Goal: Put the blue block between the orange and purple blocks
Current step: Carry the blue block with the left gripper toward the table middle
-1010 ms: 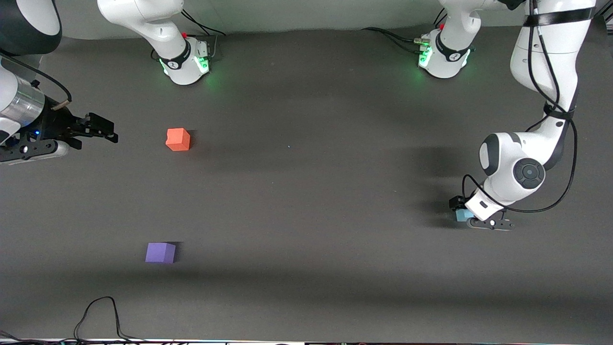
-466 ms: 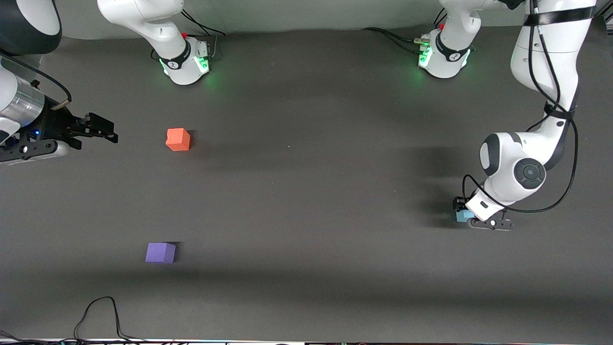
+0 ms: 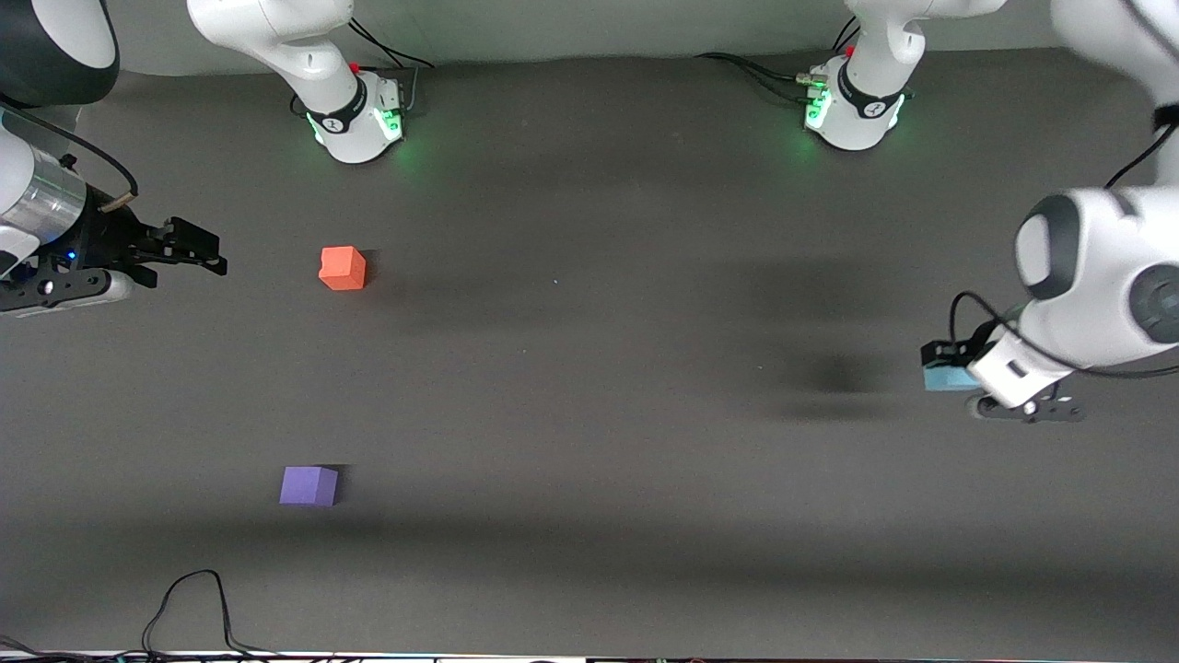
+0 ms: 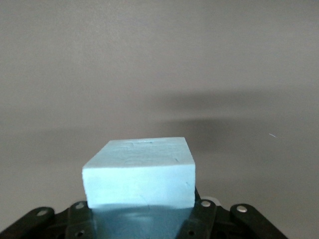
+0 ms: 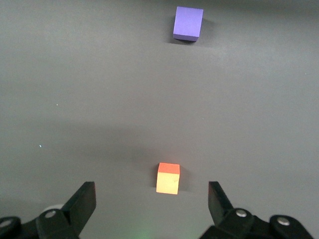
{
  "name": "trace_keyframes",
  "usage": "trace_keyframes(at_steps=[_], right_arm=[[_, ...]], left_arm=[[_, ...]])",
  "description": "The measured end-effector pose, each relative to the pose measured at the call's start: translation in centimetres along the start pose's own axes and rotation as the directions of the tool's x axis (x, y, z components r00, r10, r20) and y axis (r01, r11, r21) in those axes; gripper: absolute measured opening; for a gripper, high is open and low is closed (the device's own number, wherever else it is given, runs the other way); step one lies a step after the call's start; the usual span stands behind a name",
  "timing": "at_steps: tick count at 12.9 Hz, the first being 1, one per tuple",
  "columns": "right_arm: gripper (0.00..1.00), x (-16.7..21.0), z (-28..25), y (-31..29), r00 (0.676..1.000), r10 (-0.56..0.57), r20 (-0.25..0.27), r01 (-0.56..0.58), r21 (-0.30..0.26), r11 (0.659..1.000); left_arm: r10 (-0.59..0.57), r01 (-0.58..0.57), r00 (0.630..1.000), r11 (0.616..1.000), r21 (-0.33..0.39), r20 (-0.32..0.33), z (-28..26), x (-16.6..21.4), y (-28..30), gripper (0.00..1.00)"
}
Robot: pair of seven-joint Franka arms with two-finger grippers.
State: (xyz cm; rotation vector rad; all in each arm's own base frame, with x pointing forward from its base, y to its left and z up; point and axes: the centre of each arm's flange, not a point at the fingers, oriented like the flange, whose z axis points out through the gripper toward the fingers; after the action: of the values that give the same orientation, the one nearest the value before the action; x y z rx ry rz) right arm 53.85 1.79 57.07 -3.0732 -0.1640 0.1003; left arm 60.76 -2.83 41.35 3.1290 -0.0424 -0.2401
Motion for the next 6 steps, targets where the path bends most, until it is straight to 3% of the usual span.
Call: trace_keyframes(at_steps=[2,6], right_arm=[[1.0,0.0,0.0,0.0,1.0,0.0,0.001,0.0,0.0,1.0],[1.0,0.0,0.0,0.0,1.0,-0.001,0.0,0.001,0.0,1.0]], left_arm=[[-0.036,0.036,0.999,0.999,-0.002,0.012,-3.4,-0.7,6.0,0.62],[-0.134,0.134,0.991,0.991,-0.007,-0.007,-4.1,-4.4,26.0,0.62]])
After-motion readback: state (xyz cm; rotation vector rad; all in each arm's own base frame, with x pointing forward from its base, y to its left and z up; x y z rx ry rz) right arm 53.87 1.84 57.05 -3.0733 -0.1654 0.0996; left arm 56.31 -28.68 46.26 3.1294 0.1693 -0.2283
